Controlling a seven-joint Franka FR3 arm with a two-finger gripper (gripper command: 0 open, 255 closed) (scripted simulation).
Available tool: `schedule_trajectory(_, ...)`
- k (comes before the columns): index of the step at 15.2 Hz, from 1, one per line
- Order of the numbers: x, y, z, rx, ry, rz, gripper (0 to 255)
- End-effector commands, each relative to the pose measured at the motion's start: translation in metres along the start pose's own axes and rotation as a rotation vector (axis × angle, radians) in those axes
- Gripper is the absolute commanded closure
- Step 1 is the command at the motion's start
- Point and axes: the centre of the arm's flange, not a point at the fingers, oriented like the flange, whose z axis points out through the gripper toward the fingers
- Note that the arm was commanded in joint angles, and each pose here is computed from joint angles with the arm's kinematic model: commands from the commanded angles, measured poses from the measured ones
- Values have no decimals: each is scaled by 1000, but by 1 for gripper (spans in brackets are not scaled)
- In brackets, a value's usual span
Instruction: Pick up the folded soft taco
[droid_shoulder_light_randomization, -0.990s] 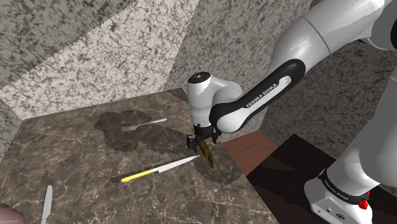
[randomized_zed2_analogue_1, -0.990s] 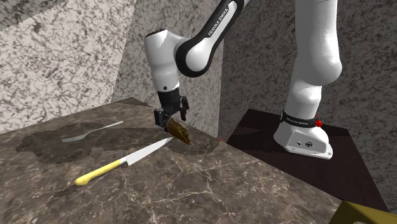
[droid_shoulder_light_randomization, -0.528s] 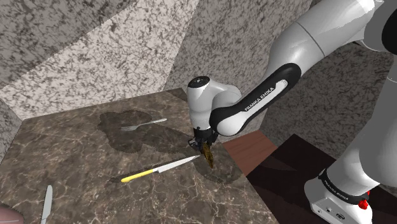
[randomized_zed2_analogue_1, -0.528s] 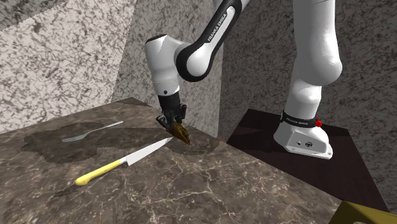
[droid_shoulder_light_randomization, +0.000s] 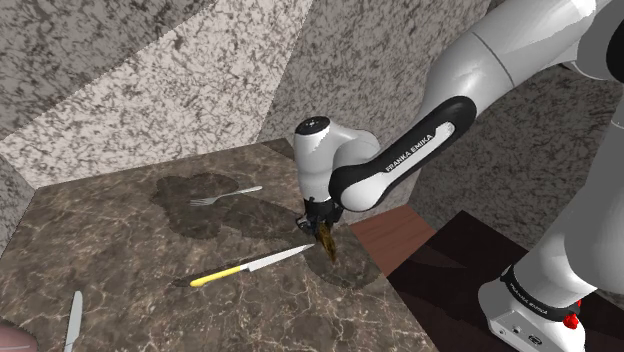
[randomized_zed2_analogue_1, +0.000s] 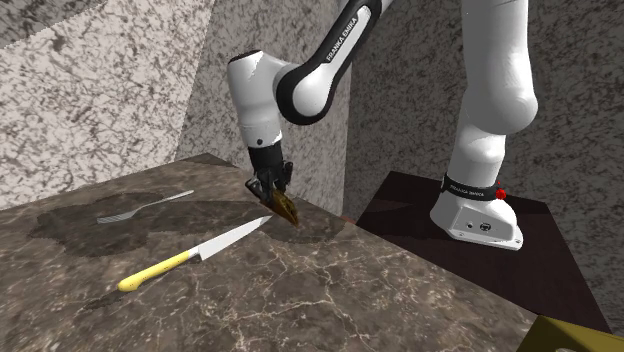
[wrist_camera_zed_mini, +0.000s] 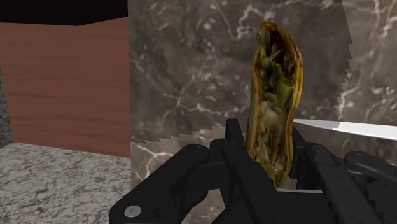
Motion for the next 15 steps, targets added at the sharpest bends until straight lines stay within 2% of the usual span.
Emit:
schedule_trajectory(1, 0, 1, -9, 0, 0, 0, 255)
schedule_trajectory(13, -3, 8, -72, 0, 0, 0, 255)
schedule_trajectory(15, -3, 8, -73, 0, 0, 0, 255)
